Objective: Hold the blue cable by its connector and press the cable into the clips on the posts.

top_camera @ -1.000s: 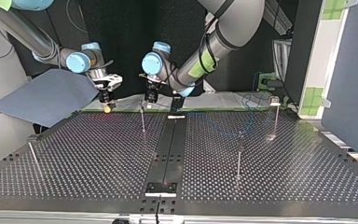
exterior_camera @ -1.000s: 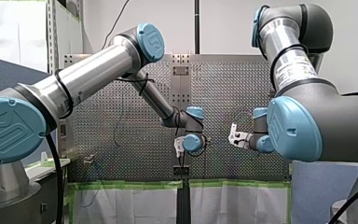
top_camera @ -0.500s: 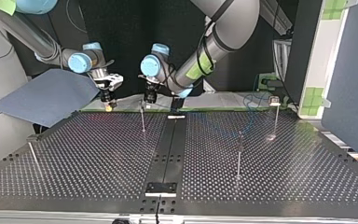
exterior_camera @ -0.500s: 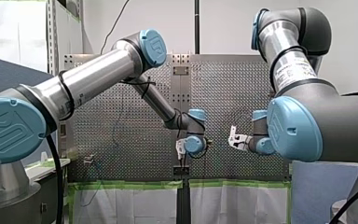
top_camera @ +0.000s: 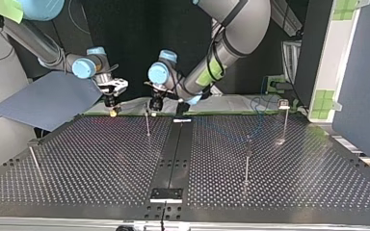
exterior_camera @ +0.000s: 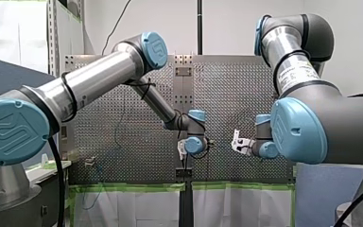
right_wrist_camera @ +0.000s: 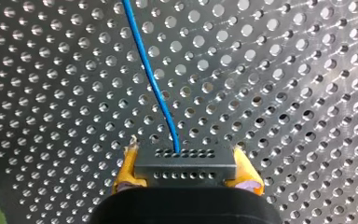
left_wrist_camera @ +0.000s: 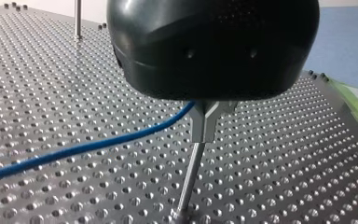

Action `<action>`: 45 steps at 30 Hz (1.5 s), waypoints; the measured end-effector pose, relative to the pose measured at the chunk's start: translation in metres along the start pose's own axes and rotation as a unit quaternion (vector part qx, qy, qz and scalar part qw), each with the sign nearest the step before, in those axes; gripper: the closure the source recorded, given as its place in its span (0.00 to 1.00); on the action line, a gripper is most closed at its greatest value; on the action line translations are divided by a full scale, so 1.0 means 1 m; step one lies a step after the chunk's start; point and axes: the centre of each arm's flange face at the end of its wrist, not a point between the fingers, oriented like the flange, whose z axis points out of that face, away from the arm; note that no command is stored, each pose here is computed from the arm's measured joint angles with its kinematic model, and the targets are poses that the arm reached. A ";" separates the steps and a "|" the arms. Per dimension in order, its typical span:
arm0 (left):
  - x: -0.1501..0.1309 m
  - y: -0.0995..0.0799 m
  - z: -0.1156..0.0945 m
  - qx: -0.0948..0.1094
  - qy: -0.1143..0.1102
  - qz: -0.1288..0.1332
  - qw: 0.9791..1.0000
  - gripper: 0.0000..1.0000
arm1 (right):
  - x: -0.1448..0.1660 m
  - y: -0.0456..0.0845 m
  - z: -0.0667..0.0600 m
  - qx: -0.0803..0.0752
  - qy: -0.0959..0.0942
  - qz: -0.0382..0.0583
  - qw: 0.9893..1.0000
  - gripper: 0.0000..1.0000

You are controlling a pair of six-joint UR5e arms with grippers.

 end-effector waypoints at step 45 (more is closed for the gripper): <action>0.007 0.037 0.034 -0.050 0.057 0.097 0.992 0.00 | 0.018 0.004 0.021 0.001 0.011 -0.001 1.000 1.00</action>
